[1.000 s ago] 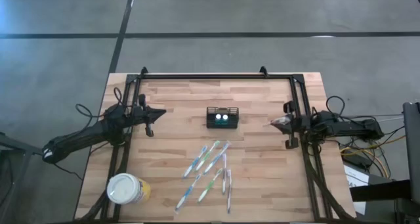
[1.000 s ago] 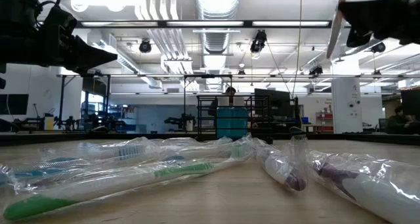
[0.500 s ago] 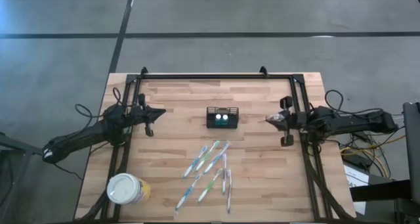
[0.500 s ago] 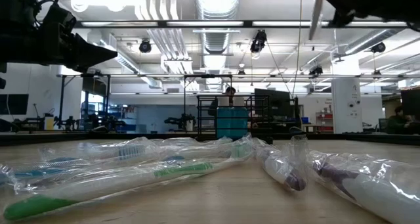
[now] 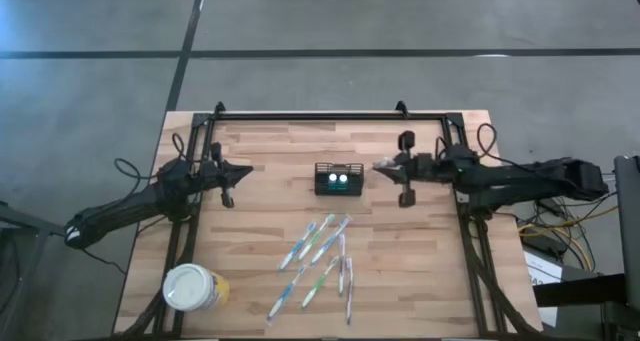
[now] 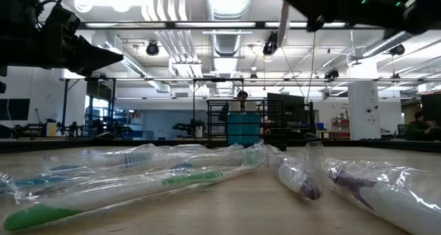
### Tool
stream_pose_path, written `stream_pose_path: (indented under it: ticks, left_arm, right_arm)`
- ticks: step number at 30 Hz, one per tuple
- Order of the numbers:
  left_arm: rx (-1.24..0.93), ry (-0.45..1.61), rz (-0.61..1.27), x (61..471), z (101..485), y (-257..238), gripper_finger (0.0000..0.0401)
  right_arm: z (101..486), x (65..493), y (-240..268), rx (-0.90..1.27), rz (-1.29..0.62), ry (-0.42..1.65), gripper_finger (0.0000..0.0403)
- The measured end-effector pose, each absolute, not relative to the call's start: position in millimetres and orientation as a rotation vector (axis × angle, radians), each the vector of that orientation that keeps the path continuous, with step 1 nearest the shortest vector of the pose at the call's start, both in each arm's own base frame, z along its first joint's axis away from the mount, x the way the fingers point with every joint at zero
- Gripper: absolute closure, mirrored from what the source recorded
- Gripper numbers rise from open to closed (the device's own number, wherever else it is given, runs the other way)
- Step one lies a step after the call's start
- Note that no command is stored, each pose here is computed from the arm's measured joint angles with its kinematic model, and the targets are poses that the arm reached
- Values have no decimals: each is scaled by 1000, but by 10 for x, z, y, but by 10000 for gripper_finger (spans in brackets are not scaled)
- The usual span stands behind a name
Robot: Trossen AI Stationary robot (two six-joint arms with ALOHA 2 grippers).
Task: Pick & Place toothbrushing station
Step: Put the orange toothbrush into the wire organizer
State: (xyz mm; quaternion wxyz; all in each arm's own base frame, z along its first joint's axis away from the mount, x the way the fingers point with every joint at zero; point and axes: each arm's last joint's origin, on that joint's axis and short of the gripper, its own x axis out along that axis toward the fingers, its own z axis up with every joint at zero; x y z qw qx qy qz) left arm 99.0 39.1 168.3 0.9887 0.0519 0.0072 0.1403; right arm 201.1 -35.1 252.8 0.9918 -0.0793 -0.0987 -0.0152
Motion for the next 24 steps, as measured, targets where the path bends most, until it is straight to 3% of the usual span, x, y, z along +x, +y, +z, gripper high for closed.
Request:
stream_pose_path:
  ticks: [9,24]
  left_arm:
    - [99,34,280,990,1662,391,387]
    - [78,36,280,990,1654,391,387]
  right_arm:
    - [2106,2152,-704,-73,-82,-138,390]
    - [1731,2322,-848,-60,-163,-87,390]
